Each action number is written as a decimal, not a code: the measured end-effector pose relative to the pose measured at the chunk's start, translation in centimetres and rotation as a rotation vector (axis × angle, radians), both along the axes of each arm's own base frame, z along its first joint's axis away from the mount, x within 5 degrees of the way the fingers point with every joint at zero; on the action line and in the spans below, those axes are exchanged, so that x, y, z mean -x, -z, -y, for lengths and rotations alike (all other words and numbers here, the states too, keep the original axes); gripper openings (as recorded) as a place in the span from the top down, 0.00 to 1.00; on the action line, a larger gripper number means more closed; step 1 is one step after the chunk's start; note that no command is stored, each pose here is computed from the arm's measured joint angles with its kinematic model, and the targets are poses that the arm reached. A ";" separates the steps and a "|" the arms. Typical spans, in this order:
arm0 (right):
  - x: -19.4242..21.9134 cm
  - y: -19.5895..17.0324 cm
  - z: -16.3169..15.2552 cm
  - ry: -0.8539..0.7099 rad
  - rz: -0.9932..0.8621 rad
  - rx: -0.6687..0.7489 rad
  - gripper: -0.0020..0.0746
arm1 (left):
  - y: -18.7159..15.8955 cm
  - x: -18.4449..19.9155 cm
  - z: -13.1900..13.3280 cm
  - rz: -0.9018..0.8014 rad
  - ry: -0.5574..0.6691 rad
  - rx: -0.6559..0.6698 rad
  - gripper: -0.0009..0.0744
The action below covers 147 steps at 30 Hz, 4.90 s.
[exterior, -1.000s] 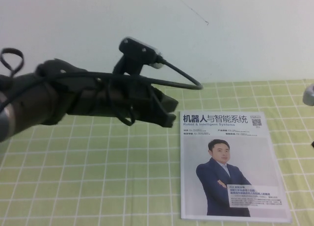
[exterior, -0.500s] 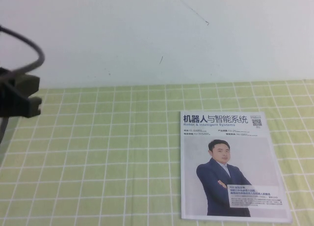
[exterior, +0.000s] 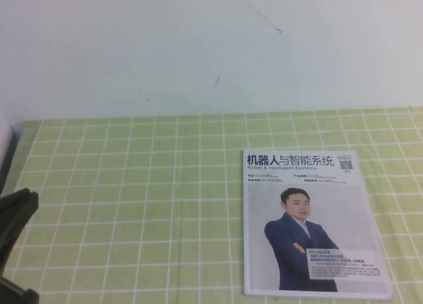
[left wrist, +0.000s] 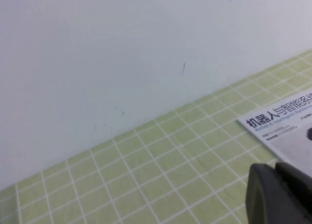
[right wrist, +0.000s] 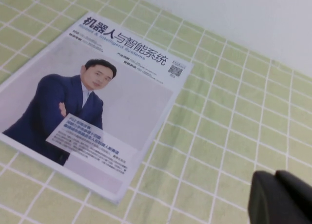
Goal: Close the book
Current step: 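Close the open booklet and leave it lying on the table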
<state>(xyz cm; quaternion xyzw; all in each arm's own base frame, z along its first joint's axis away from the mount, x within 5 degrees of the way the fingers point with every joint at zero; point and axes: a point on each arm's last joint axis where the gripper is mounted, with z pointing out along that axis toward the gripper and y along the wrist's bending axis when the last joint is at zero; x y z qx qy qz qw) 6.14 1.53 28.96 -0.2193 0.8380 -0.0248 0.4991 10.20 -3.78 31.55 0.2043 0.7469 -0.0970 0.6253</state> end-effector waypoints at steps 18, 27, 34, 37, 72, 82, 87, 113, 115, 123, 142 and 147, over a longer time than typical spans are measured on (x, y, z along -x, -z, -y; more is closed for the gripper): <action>1.1 2.8 -0.5 -0.027 -0.072 -0.061 0.98 | 0.9 1.2 0.2 0.099 0.031 0.033 0.99; 1.1 2.8 -0.5 -0.027 -0.075 -0.060 0.98 | 0.8 1.2 0.2 0.099 0.027 0.045 0.99; 1.2 3.1 -0.4 -0.023 -0.053 -0.063 0.98 | 0.8 1.2 0.2 0.098 0.027 0.053 0.99; 1.6 3.4 -0.3 -0.015 0.009 -0.068 0.98 | 0.8 1.2 0.2 0.098 0.027 0.053 0.99; 1.0 11.9 1.9 0.193 0.203 0.163 0.98 | 0.9 1.4 0.6 0.078 0.070 0.055 0.99; 1.0 11.9 2.0 0.367 0.182 -0.183 0.98 | 0.9 1.4 0.6 0.078 0.070 0.055 0.99; 1.0 11.9 2.1 0.362 0.184 -0.162 0.98 | 0.9 1.4 0.6 0.078 0.070 0.055 0.99; 1.0 11.9 2.1 0.360 0.183 -0.160 0.98 | 0.9 1.4 0.6 0.078 0.072 0.053 0.99; 1.0 11.9 2.1 0.359 0.183 -0.159 0.98 | 0.9 1.4 0.6 0.078 0.076 0.053 0.99; 1.0 11.9 2.1 0.359 0.183 -0.159 0.98 | 1.7 2.3 0.6 0.125 0.083 0.022 0.99; 1.0 11.9 2.1 0.359 0.183 -0.159 0.98 | 12.0 4.9 -1.6 0.228 -0.116 -0.156 0.99; 1.0 11.9 2.1 0.359 0.183 -0.159 0.98 | 11.9 4.8 -1.9 0.248 -0.138 -0.193 0.99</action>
